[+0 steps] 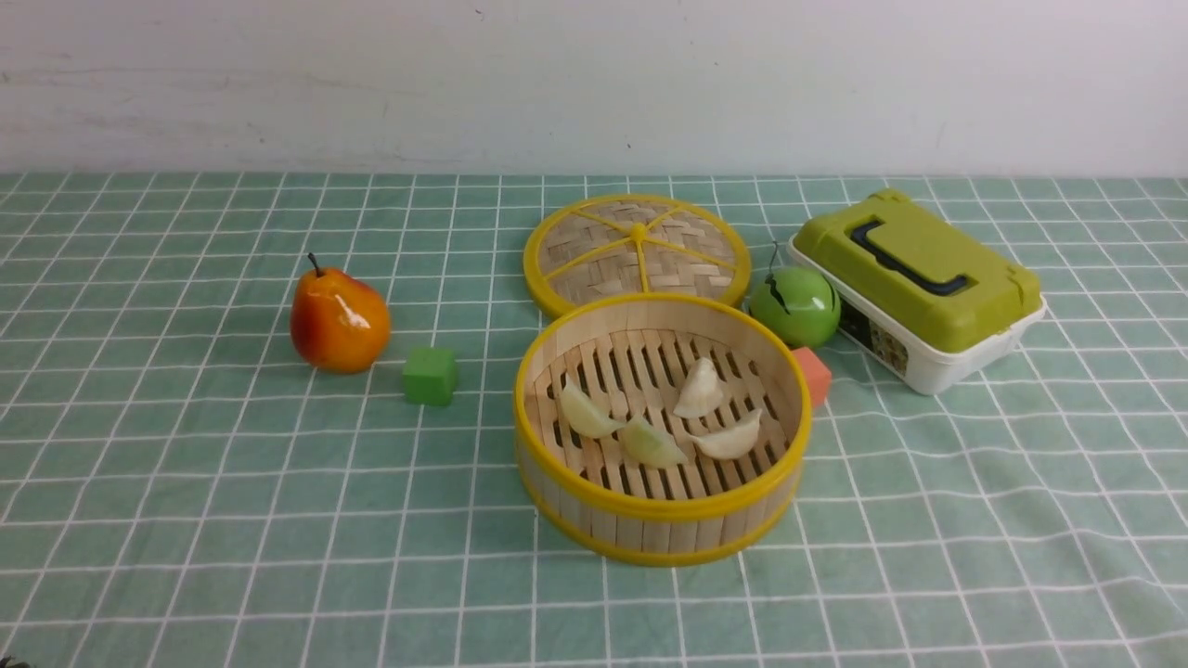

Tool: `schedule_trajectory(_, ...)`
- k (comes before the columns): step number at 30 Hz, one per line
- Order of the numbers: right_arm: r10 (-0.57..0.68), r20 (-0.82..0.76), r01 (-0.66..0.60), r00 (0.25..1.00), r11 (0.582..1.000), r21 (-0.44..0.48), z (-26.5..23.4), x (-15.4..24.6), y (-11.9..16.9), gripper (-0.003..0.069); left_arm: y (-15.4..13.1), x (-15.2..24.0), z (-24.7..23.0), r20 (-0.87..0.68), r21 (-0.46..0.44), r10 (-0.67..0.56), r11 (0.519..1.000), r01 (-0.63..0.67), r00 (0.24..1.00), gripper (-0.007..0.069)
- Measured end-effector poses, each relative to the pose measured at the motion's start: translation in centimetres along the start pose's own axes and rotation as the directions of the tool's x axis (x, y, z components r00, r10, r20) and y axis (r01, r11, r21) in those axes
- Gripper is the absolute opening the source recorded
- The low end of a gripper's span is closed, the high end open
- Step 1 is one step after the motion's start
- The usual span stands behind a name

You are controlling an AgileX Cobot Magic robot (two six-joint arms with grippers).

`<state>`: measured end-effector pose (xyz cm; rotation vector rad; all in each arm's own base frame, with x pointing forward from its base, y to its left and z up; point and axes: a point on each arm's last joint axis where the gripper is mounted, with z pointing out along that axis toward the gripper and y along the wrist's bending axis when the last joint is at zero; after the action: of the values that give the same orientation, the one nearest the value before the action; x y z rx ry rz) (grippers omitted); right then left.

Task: Put the dumplings into the steamer on the table with the blue tablecloth.

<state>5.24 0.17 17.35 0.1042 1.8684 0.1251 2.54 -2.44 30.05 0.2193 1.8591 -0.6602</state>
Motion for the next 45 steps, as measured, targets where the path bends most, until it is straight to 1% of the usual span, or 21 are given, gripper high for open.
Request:
schedule_trajectory(10,0.000,0.000,0.000,1.000,1.000,0.000,0.0,0.0,0.0,-0.0016,0.0,0.0,0.0,0.000,-0.001,0.001,1.000,-0.001,1.000,0.0112)
schedule_trajectory(14,0.000,0.000,0.000,1.000,1.000,0.000,0.0,0.0,0.0,-0.0016,0.3,-0.1,0.0,0.012,-0.035,0.045,0.998,-0.044,0.999,0.0110)
schedule_trajectory(17,0.000,0.000,0.000,1.000,1.000,0.000,0.0,0.0,0.0,-0.0015,0.8,-0.1,0.5,0.073,-0.064,0.065,0.996,-0.060,0.995,0.0061)
schedule_trajectory(18,0.000,0.000,0.000,1.000,1.000,0.000,0.0,0.0,0.0,-0.0014,1.1,0.0,0.9,0.112,-0.085,0.072,0.994,-0.062,0.991,0.0028)
schedule_trajectory(19,0.000,0.000,0.000,1.000,1.000,0.000,0.0,0.0,0.0,-0.0012,1.6,0.1,1.4,0.174,-0.129,0.077,0.990,-0.055,0.982,-0.0015)
schedule_trajectory(20,0.000,0.000,0.000,1.000,1.000,0.000,0.0,0.0,0.0,-0.0011,2.0,0.4,1.9,0.221,-0.157,0.079,0.987,-0.044,0.972,-0.0014)
schedule_trajectory(22,0.000,0.000,0.000,1.000,1.000,0.000,0.0,0.0,0.0,-0.0011,2.4,0.7,2.1,0.254,-0.190,0.083,0.981,-0.034,0.964,-0.0014)
schedule_trajectory(23,0.000,0.000,0.000,1.000,1.000,0.000,0.0,0.0,0.0,-0.0010,3.1,1.2,2.6,0.302,-0.245,0.099,0.969,-0.024,0.948,-0.0014)
schedule_trajectory(24,0.000,0.000,0.000,1.000,1.000,0.000,0.0,0.0,0.0,-0.0008,3.6,1.7,2.9,0.322,-0.280,0.111,0.960,-0.018,0.940,-0.0014)
schedule_trajectory(27,0.000,0.000,0.000,1.000,1.000,0.000,0.0,0.0,0.0,-0.0004,5.0,3.4,3.6,0.312,-0.380,0.143,0.925,-0.015,0.939,-0.0014)
schedule_trajectory(31,0.000,0.000,0.000,1.000,1.000,0.000,0.0,0.0,0.0,-0.0001,6.5,5.5,4.2,0.253,-0.471,0.147,0.882,-0.011,0.956,-0.0014)
schedule_trajectory(33,0.000,0.000,0.000,1.000,1.000,0.000,0.0,0.0,0.0,0.0000,7.0,6.4,4.4,0.230,-0.498,0.128,0.867,0.003,0.965,-0.0014)
schedule_trajectory(37,0.000,0.000,0.000,1.000,1.000,0.000,0.0,0.0,0.0,0.0005,7.6,8.0,4.7,0.193,-0.518,0.094,0.855,0.020,0.977,-0.0014)
schedule_trajectory(42,0.000,0.000,0.000,1.000,1.000,0.000,0.0,0.0,0.0,0.0010,7.6,8.8,4.4,0.201,-0.517,0.081,0.855,0.036,0.976,-0.0014)
schedule_trajectory(45,0.000,0.000,0.000,1.000,1.000,0.000,0.0,0.0,0.0,0.0011,7.6,9.4,4.0,0.193,-0.519,0.051,0.853,0.058,0.980,-0.0014)
